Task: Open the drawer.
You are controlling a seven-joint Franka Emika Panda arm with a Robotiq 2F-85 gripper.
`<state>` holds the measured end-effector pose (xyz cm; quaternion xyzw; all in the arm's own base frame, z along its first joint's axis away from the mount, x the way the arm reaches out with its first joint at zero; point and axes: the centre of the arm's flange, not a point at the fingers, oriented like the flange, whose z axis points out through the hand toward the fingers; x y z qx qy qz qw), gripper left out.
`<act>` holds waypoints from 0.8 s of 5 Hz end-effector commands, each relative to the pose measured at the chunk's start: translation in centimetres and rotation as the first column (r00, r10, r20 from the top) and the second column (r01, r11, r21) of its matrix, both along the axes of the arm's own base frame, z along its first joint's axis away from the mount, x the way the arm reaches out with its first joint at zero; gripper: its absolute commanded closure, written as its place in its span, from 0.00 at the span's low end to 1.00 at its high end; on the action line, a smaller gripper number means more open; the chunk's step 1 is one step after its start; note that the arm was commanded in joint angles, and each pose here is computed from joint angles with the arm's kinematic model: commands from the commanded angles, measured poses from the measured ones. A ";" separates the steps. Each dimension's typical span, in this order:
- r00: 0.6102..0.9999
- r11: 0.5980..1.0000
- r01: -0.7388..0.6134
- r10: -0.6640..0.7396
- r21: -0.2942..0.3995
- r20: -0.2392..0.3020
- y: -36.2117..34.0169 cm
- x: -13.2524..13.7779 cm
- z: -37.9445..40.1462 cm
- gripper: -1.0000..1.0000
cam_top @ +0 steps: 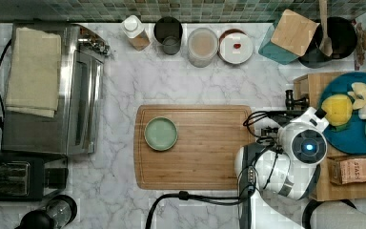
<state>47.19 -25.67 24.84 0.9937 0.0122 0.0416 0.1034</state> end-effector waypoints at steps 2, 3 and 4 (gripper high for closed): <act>0.999 0.996 0.031 -0.028 0.089 -0.028 1.9 0.6 0.0 0.00; 0.999 0.990 -0.036 0.040 0.138 -0.025 4.0 2.6 -1.1 0.00; 0.991 0.969 -0.095 0.114 0.228 -0.074 7.8 3.8 -1.2 0.00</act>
